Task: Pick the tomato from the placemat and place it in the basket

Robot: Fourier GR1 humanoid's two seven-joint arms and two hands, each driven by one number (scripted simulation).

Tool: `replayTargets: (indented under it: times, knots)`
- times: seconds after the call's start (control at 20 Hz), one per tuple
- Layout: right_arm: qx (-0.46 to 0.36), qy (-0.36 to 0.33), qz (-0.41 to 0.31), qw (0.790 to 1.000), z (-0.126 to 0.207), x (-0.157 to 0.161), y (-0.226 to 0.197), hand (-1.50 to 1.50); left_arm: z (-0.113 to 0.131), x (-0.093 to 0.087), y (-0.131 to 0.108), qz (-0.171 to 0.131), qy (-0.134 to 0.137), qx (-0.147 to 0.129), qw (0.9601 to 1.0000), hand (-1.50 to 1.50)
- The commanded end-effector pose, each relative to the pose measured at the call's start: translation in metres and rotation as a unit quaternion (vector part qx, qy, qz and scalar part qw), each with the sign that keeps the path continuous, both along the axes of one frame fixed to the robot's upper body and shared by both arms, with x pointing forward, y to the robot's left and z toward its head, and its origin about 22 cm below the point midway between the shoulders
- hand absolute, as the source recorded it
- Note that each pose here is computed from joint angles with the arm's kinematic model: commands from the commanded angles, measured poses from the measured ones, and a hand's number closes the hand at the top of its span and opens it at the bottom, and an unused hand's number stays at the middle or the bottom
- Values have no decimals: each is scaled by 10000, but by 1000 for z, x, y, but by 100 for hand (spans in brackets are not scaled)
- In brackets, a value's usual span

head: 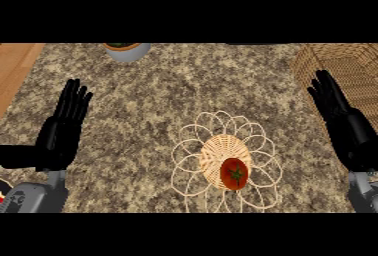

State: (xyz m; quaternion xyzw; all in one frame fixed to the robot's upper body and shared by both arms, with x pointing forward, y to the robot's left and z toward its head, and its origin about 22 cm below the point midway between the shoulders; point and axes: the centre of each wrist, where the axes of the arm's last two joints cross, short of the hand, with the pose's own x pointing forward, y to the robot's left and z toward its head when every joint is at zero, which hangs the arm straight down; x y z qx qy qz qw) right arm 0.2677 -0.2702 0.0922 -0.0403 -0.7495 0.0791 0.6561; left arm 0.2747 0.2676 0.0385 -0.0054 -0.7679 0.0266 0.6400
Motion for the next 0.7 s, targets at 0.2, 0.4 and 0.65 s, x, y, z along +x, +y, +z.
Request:
replayTargets:
  times: [0.2,0.4,0.65]
  knots:
    - [1409,-1801,3315,9153,61,17,80,150,-7,5,19,-21,823,861,9929,0]
    - [-263,-3108,5365,7841,99,-10,112,-150,-19,3,18,-171,1393,1022,9848,0]
    - [122,-3796,5836,7178,41,-49,142,-150,-9,8,36,239,1740,1036,9790,0]
